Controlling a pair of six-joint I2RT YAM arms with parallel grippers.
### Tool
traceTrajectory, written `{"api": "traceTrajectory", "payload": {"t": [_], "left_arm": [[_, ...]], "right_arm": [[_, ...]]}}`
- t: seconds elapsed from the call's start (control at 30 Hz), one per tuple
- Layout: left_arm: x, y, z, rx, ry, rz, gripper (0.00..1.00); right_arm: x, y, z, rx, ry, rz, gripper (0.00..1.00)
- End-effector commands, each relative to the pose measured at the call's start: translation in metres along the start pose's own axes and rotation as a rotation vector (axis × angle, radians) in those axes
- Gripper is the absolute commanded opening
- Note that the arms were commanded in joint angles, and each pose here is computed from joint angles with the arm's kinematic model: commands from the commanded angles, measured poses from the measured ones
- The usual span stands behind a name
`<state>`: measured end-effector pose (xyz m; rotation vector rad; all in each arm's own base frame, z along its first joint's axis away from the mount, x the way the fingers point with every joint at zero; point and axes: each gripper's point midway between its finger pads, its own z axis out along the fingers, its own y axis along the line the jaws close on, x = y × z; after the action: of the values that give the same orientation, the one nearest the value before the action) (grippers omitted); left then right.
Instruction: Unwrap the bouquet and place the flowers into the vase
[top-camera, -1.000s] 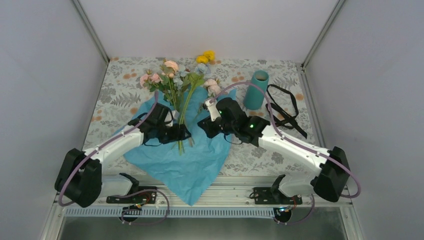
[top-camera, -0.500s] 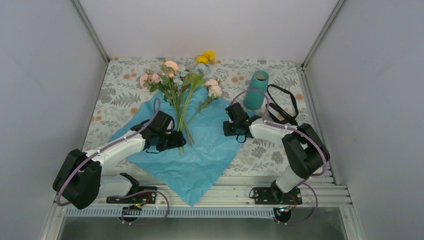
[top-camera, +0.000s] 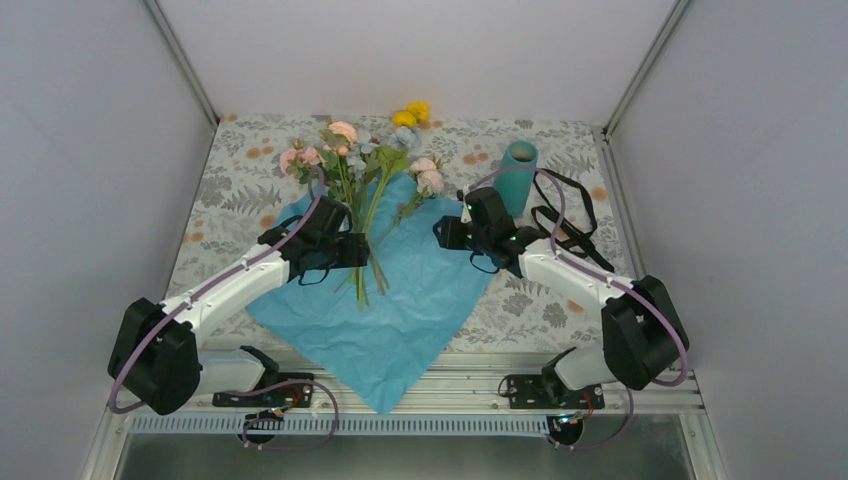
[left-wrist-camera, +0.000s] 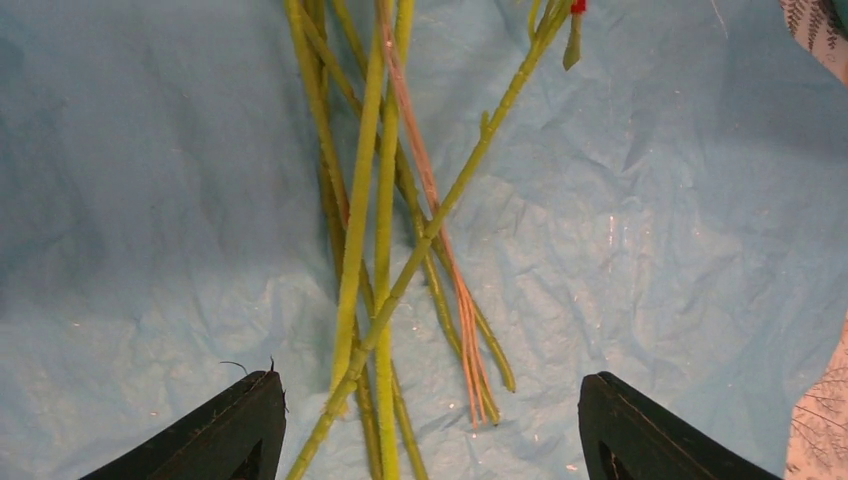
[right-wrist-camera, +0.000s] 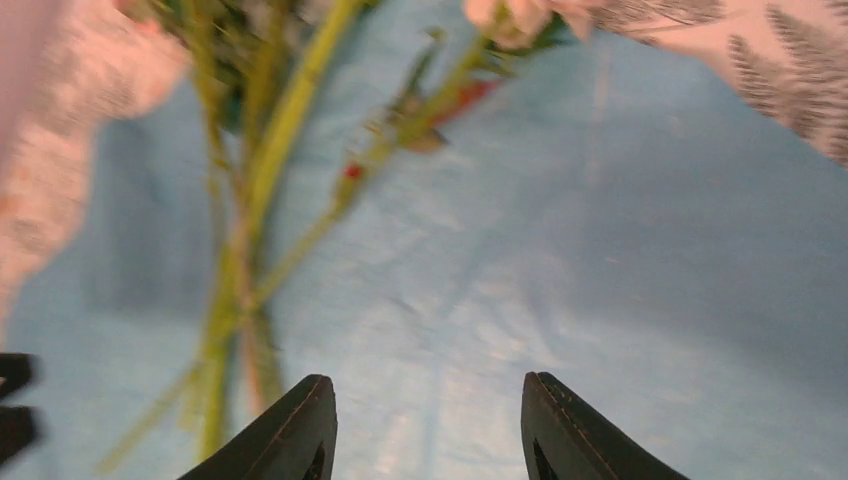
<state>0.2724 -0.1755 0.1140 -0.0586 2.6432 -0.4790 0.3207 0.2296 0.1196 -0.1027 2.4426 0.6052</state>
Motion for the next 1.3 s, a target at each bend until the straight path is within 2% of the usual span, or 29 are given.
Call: {"api": "traceTrajectory", "payload": {"t": [0.0,0.1,0.13,0.27,0.4,0.57,0.8,1.07,1.27], "left_arm": [[-0.022,-0.003,-0.023,-0.005,-0.122,0.065,0.76],[-0.037,-0.009,-0.050,0.022,-0.218,0.102,0.98],[-0.042,-0.012,-0.061,0.033,-0.253,0.116,1.00],[-0.060,-0.011,-0.096,0.000,-0.357,0.163,1.00],[-0.070,-0.004,-0.120,-0.048,-0.440,0.222,1.00],[-0.068,0.012,-0.126,-0.122,-0.485,0.258,1.00],[-0.066,0.016,-0.132,-0.126,-0.515,0.261,1.00],[-0.065,0.015,-0.132,-0.115,-0.513,0.265,1.00],[-0.065,0.016,-0.134,-0.120,-0.522,0.259,1.00]], "right_arm": [[-0.017,0.049,-0.001,-0.208,-0.004,0.186,0.49],[-0.013,0.064,0.009,-0.245,0.025,0.274,0.48],[-0.013,0.068,0.012,-0.263,0.027,0.305,0.47],[-0.009,0.069,0.035,-0.246,0.057,0.503,0.46],[-0.011,0.079,0.061,-0.246,0.076,0.583,0.43],[-0.016,0.082,0.083,-0.236,0.047,0.691,0.40],[-0.018,0.092,0.114,-0.232,0.073,0.744,0.40],[-0.006,0.079,0.135,-0.139,0.088,0.834,0.39],[-0.014,0.080,0.150,-0.107,0.070,0.816,0.40]]}}
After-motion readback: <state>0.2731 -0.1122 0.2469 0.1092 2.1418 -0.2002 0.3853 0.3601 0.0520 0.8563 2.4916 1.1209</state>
